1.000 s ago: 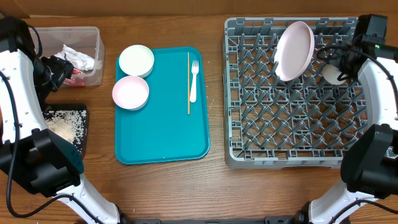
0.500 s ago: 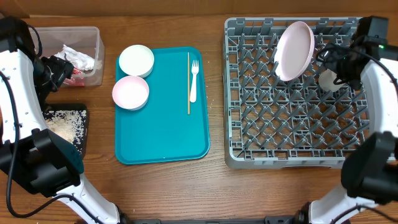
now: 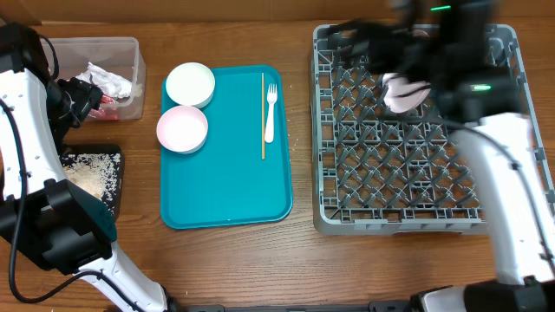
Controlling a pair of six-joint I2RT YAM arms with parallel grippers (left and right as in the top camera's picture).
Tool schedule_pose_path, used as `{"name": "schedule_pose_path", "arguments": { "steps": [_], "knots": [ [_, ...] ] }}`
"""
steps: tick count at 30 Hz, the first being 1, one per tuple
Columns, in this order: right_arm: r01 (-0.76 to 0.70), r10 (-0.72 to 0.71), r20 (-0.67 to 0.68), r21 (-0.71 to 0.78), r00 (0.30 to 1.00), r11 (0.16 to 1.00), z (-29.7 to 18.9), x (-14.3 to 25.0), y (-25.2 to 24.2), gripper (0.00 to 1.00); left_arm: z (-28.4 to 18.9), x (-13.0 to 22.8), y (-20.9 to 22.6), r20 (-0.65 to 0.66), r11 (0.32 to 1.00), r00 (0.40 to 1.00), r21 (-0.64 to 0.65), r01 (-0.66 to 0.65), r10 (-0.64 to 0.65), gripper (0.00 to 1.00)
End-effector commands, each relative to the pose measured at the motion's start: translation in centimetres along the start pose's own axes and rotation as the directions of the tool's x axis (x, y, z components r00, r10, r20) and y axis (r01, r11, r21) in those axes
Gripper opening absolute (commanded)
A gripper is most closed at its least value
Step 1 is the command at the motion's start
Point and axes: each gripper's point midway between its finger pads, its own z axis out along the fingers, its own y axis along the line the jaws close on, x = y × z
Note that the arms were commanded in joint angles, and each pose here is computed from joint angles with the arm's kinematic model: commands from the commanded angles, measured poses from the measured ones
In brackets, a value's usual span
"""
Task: Sort waste into correct bins and load items into the dishwasher rack
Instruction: 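Return the right gripper to the pink bowl and grip its rim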
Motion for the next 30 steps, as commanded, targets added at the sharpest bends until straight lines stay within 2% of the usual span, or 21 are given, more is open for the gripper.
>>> {"name": "schedule_pose_path", "arguments": {
  "steps": [1,7,10,13,17,25,30],
  "knots": [
    [0.067,-0.063,-0.03,0.158,0.998,0.985,5.6,3.4,1.6,0.99,0.2,0.1,-0.1,0.003,1.0,1.0,-0.01,0.002,-0.002,1.0],
    [0.094,-0.07,-0.099,0.259,0.993,0.961,14.5,10.5,3.7,0.91,0.2,0.1,-0.1,0.003,1.0,1.0,-0.01,0.002,-0.002,1.0],
    [0.104,-0.067,-0.152,0.252,0.986,0.962,18.2,13.9,3.7,0.9,0.2,0.1,-0.1,0.003,1.0,1.0,-0.01,0.002,-0.002,1.0],
    [0.041,0.008,-0.182,0.262,0.983,0.964,21.3,16.9,2.7,0.87,0.2,0.1,-0.1,0.003,1.0,1.0,-0.01,0.002,-0.002,1.0],
    [0.016,0.035,-0.251,0.198,0.967,0.98,24.6,20.4,2.3,0.86,0.2,0.1,-0.1,0.003,1.0,1.0,-0.01,0.002,-0.002,1.0],
    [0.026,0.025,-0.314,0.156,0.949,0.987,27.7,25.0,2.3,0.82,0.2,0.1,-0.1,0.003,1.0,1.0,-0.01,0.002,-0.002,1.0],
    [0.056,0.013,-0.318,0.208,0.948,0.976,28.8,27.0,0.9,0.79,0.2,0.1,-0.1,0.003,1.0,1.0,-0.01,0.002,-0.002,1.0]
  ]
}}
